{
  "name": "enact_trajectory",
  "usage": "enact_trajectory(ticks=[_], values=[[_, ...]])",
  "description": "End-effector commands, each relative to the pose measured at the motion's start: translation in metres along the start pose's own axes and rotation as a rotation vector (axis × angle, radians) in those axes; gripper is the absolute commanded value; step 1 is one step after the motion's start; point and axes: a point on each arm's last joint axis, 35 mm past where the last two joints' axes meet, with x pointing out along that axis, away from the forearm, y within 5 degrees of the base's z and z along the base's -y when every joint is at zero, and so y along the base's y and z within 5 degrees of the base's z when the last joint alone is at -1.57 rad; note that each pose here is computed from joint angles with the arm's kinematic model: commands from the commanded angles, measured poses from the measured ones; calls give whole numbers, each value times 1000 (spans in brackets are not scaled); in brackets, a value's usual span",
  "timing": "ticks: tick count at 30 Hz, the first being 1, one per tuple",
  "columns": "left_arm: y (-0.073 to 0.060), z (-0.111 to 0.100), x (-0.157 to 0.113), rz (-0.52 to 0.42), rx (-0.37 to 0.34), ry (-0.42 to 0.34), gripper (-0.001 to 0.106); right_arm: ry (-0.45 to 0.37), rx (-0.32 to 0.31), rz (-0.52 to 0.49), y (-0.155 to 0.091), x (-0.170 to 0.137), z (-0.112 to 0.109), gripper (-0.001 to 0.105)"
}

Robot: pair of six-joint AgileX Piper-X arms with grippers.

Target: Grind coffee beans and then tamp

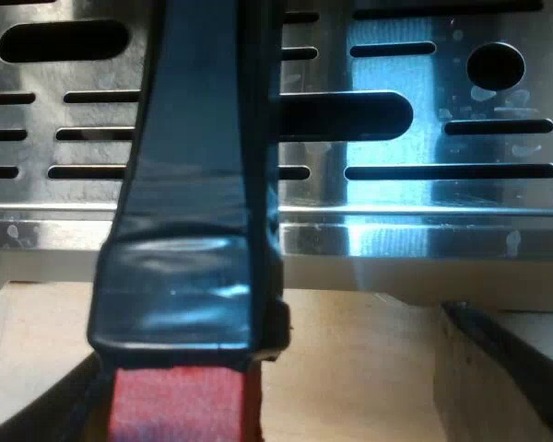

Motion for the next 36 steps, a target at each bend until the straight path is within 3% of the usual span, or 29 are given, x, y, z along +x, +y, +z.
enact_trajectory(ticks=[1, 7, 8, 10, 11, 13, 16, 25, 29, 34, 36], values=[[-2, 4, -1, -15, 2, -12, 85, 10, -52, 5, 0, 0, 0, 63], [-2, 4, -1, -15, 2, -12, 85, 10, -71, 5, 0, 0, 0, 53], [-2, 4, -1, -15, 2, -12, 85, 10, -71, 5, 0, 0, 0, 44], [-2, 4, -1, -15, 2, -12, 85, 10, -71, 5, 0, 0, 0, 40], [-2, 4, -1, -15, 2, -12, 85, 8, -71, 6, 0, 0, 0, 29], [-2, 4, -1, -15, 2, -12, 85, 8, -71, 6, 0, 0, 0, 24], [-2, 4, -1, -15, 2, -12, 85, 8, -72, 7, 0, 0, 0, 2], [-2, 4, -1, -15, 2, -12, 85, 8, -72, 7, 0, -1, 0, 0], [-2, 4, -1, -15, 2, -12, 85, -15, -132, 36, 13, -11, -4, 0], [-2, 4, -1, -15, 2, -12, 85, -16, -153, 39, 20, -17, -9, 0], [-2, 4, -1, -15, 2, -12, 85, 0, -133, 32, 19, -17, -11, 0]])
